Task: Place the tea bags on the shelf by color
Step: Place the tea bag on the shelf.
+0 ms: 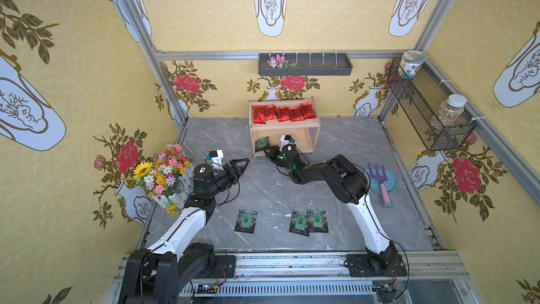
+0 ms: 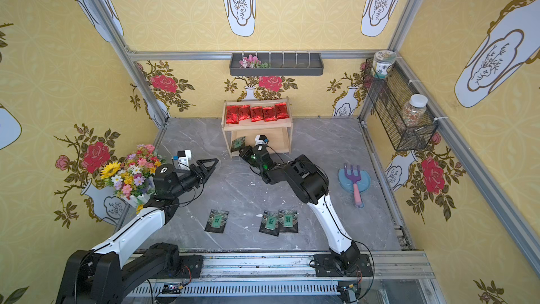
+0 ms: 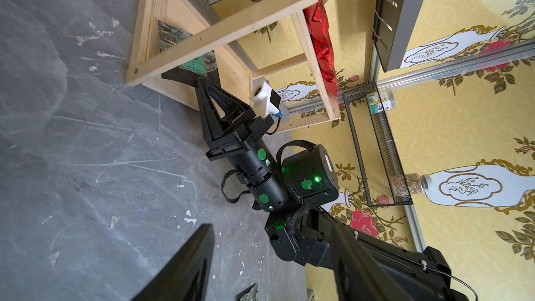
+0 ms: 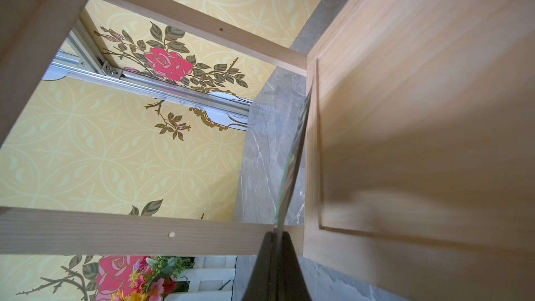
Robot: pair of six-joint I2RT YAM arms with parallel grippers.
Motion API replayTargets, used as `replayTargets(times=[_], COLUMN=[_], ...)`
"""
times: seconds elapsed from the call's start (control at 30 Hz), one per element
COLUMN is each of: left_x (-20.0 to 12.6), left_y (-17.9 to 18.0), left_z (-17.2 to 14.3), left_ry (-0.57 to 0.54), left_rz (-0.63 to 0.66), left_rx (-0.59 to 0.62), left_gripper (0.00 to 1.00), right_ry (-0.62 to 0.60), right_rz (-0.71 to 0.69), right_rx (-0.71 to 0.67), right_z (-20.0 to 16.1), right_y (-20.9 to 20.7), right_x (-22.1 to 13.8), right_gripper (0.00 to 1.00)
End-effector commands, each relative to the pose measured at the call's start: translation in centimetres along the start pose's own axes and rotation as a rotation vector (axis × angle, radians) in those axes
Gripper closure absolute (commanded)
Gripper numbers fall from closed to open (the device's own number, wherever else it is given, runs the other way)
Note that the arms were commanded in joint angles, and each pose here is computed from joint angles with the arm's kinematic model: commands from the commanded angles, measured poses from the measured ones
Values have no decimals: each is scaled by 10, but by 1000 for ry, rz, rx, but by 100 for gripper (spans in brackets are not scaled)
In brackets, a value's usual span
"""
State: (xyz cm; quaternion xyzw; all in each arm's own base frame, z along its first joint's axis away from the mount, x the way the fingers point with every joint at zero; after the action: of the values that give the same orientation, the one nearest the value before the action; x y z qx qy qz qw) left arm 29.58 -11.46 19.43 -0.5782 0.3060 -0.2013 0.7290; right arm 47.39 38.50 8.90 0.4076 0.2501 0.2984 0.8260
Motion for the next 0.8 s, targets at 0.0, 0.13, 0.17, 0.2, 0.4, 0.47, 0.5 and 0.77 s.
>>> replayTargets(times=[0.0,0.13,0.17,0.2,0.4,0.47,0.5,0.77], left_x=[1,1,1,1,1,1,2,2], left_y=[0,1,1,1,0,0,1,1], left_z=[-1,0,0,1,1,2,1,3], left_ry=[11,10,9,8,10,9,10,8], left_rz=[0,2,1,1,1,1,2,4], left_rx=[9,6,7,7,6,6,5,2], left_gripper=[31,31,31,31,31,31,31,31], right_ry=[2,7,9,8,22,22,23,32], right_rz=[5,-4,-5,-3,-19,-25,-29,-47], right_rx=[-13,-10,-8,-9,-2,0,0,3], right_z=[0,1,1,1,0,1,1,1], right_y=[0,-4,-6,-5,-13,-15,-16,-21], right_x=[4,7,8,8,10,9,9,10], right_gripper=[96,96,96,96,95,94,93,84])
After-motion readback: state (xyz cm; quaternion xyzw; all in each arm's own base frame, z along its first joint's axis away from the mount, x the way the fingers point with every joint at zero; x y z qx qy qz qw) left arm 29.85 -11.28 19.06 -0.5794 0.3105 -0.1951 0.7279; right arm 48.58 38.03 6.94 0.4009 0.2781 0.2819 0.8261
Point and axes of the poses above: each gripper's point midway between its finger pads, its own x axis out along the fingers, its own y axis along the line the jaws close on, z = x × y, the point moved 3 cm from there along -x, back along the fingers, and after that the axes turned 12 degrees about -x, right-handed, at the moved point
